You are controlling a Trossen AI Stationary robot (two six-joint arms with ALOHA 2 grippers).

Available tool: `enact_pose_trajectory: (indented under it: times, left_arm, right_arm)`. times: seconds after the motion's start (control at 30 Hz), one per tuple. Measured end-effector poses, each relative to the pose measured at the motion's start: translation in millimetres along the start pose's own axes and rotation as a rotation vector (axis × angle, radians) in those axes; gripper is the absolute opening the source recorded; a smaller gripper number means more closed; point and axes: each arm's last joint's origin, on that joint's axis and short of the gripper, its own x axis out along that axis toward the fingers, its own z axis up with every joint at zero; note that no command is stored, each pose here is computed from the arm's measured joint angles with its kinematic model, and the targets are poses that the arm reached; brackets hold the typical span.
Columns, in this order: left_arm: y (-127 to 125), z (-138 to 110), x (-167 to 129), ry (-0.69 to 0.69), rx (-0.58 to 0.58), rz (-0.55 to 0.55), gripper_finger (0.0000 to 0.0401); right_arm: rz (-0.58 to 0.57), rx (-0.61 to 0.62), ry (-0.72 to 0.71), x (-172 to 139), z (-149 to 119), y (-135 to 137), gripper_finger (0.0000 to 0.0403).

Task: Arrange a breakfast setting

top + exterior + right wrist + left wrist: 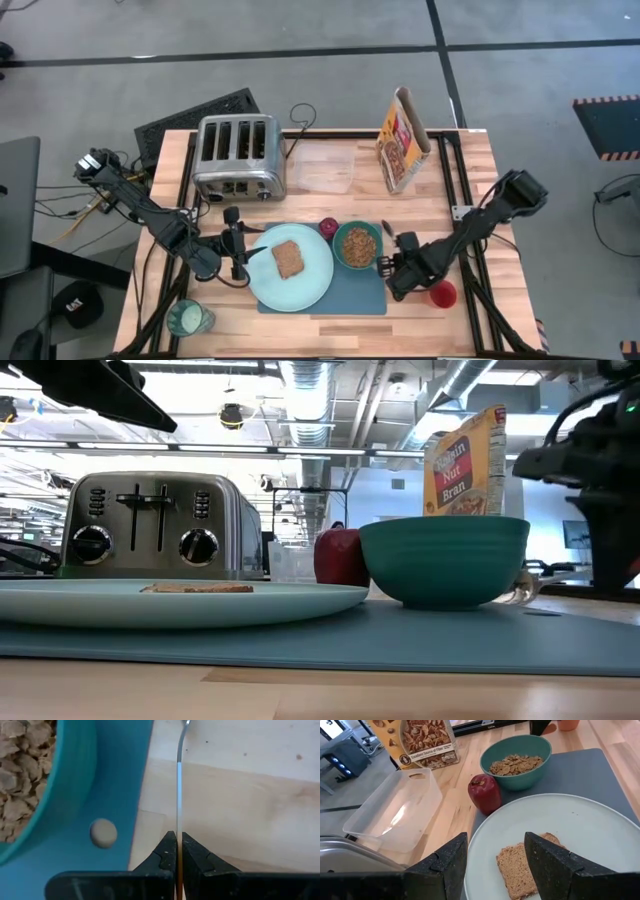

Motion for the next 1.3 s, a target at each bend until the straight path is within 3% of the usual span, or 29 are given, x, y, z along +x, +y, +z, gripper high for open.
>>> enact_pose_trajectory:
  times: [0.7, 1.07, 1.3]
  left_arm:
    - [0.0, 0.4, 0.0, -0.002, -0.001, 0.000, 0.0183]
    - [0.0, 0.4, 0.0, -0.002, 0.001, 0.000, 0.0183]
    - [-0.1, 0.2, 0.0, -0.001, 0.006, -0.002, 0.0183]
  right_arm:
    - [0.027, 0.013, 0.044, 11.7, -6.9, 8.9, 0.0052]
    - [0.028, 0.003, 0.029, 11.7, -6.3, 8.6, 0.0115]
    - [0.036, -0.074, 0.021, 3.7, -2.5, 6.8, 0.0138]
